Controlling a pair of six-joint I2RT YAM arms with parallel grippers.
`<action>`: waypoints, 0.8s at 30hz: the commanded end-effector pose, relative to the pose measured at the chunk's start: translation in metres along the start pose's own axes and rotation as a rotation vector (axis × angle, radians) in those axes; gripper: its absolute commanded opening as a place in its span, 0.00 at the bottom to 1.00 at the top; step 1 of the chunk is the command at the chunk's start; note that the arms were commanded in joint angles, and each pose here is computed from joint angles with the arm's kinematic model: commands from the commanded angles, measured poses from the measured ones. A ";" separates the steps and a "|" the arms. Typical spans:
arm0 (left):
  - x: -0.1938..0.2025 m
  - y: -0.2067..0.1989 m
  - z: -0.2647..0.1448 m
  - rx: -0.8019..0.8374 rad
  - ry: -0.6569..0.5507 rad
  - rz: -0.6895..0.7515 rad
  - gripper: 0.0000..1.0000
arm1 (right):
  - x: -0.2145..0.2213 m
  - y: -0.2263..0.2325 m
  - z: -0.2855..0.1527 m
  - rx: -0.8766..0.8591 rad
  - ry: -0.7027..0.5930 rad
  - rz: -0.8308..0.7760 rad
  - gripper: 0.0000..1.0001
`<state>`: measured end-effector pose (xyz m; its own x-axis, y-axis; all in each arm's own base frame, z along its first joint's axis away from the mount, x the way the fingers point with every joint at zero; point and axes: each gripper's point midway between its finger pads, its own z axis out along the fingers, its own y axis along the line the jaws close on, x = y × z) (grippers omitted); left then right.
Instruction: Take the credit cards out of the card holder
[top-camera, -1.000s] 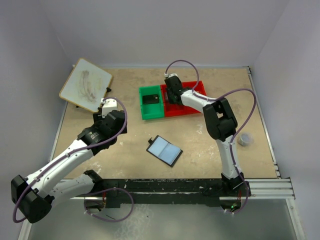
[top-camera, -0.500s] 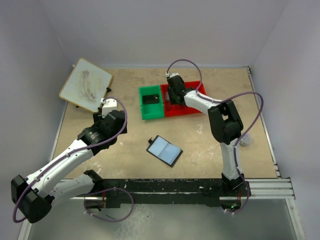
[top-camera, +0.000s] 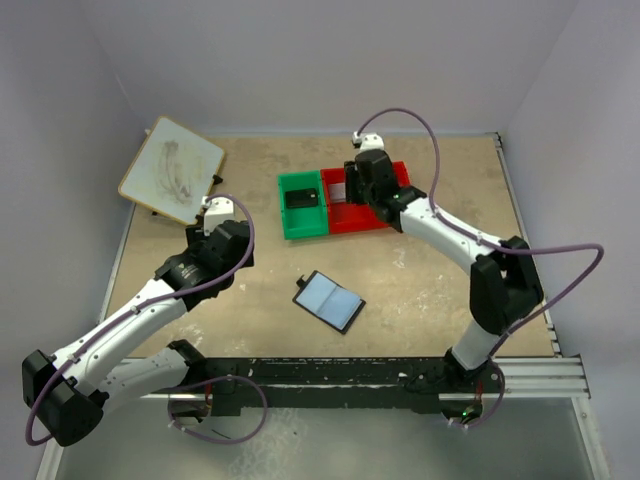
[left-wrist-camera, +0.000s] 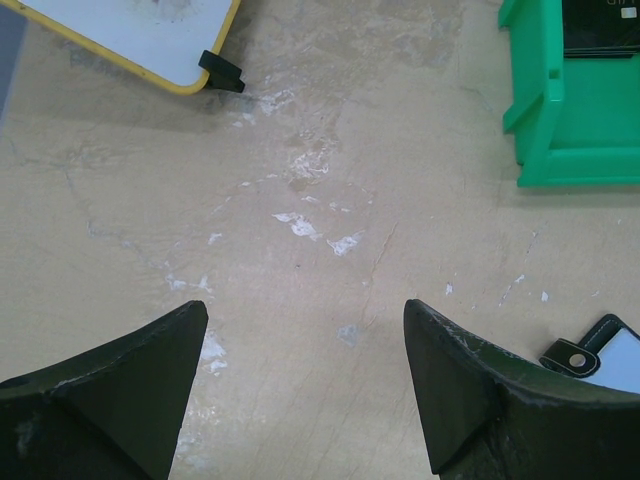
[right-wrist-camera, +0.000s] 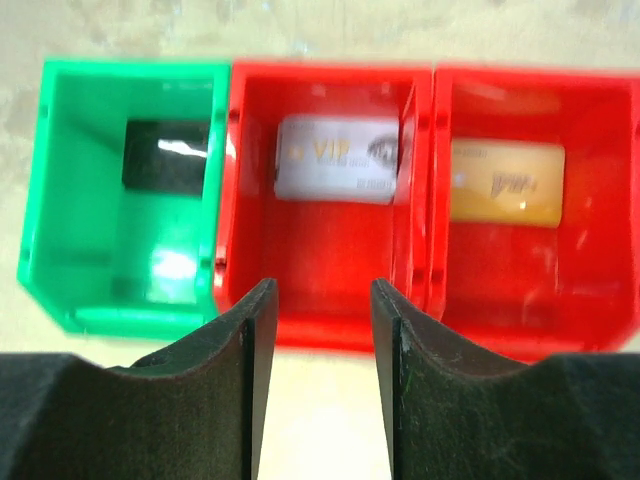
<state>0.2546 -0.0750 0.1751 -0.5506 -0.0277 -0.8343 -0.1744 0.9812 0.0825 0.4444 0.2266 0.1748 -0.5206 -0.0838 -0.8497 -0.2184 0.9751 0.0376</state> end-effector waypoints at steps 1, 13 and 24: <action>-0.022 0.006 -0.006 -0.026 -0.060 -0.027 0.77 | 0.023 0.031 -0.041 0.048 -0.065 0.091 0.46; -0.043 0.036 -0.024 -0.104 -0.167 -0.141 0.78 | 0.173 0.143 -0.091 -0.006 0.202 0.183 0.57; -0.045 0.039 -0.029 -0.098 -0.184 -0.162 0.78 | 0.224 0.140 -0.090 0.139 0.294 0.178 0.66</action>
<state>0.2447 -0.0412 0.2137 -0.4034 -0.1004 -0.9095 -0.3058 0.9516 0.0305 0.2148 0.3363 0.0290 -0.7820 -0.0323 -0.6224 -0.1206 0.9876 0.1003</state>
